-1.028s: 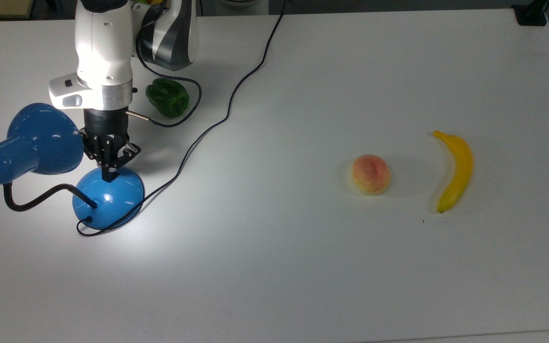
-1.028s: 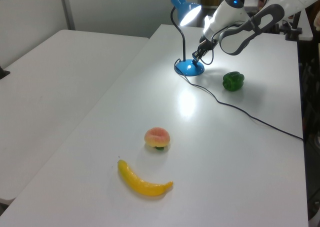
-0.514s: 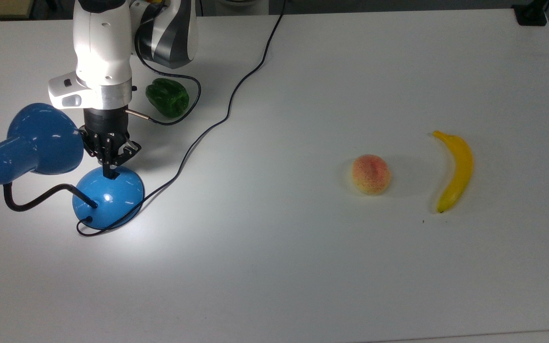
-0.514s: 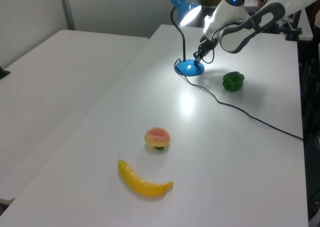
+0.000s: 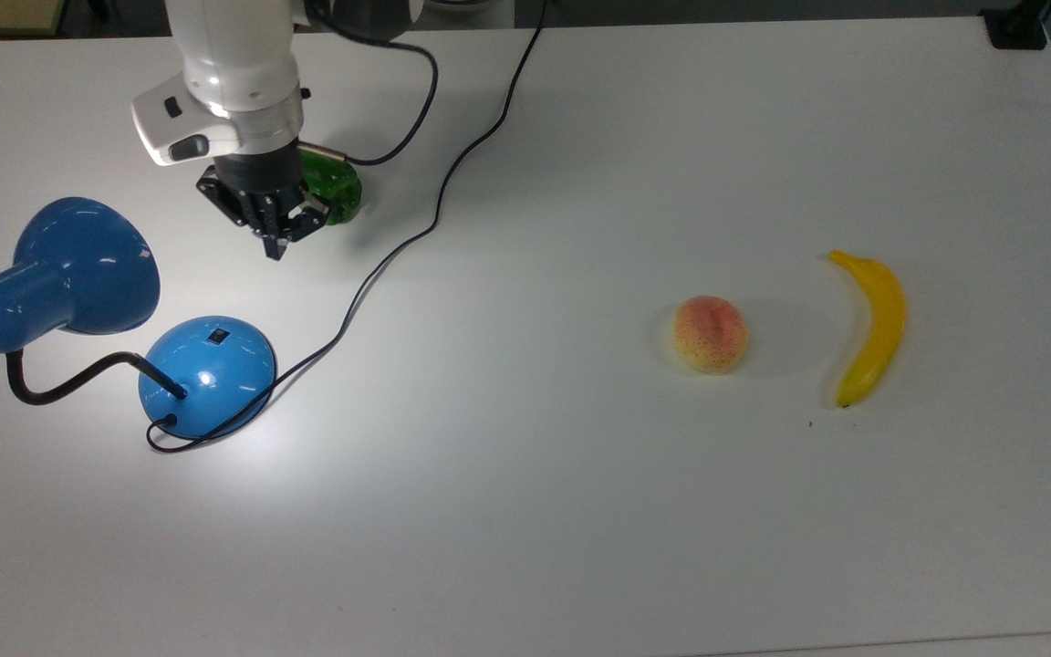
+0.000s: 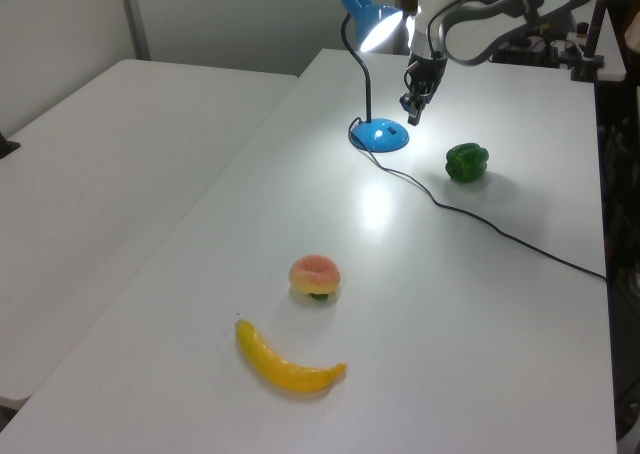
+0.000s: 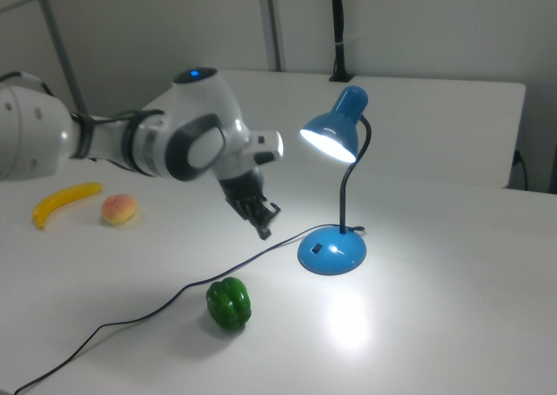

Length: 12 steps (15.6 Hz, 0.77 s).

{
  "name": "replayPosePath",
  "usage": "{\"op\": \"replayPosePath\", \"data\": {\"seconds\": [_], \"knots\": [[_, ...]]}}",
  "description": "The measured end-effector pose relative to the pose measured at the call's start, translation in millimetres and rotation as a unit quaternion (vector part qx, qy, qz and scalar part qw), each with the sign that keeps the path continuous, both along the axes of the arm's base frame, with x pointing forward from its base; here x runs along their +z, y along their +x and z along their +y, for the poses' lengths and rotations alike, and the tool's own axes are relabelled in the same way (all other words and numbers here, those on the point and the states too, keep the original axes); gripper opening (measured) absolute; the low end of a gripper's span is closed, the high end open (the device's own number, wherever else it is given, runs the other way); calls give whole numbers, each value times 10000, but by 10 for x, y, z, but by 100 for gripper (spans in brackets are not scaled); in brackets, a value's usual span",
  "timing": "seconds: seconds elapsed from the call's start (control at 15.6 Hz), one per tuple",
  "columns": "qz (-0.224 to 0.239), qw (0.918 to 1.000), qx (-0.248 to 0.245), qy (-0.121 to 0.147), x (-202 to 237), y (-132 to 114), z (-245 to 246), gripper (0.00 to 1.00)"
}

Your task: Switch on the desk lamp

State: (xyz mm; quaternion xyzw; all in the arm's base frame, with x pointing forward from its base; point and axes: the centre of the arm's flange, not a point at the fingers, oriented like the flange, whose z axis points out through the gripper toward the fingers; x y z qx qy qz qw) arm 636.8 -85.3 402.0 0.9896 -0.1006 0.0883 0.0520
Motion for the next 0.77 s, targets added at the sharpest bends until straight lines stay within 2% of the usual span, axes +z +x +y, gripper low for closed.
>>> {"op": "replayPosePath", "data": {"seconds": [0.45, 0.77], "knots": [[650, 9965, 534, -28, 925, -270, 773, 1], [1040, 9892, 1034, -68, 1535, -663, 1172, 1]]}}
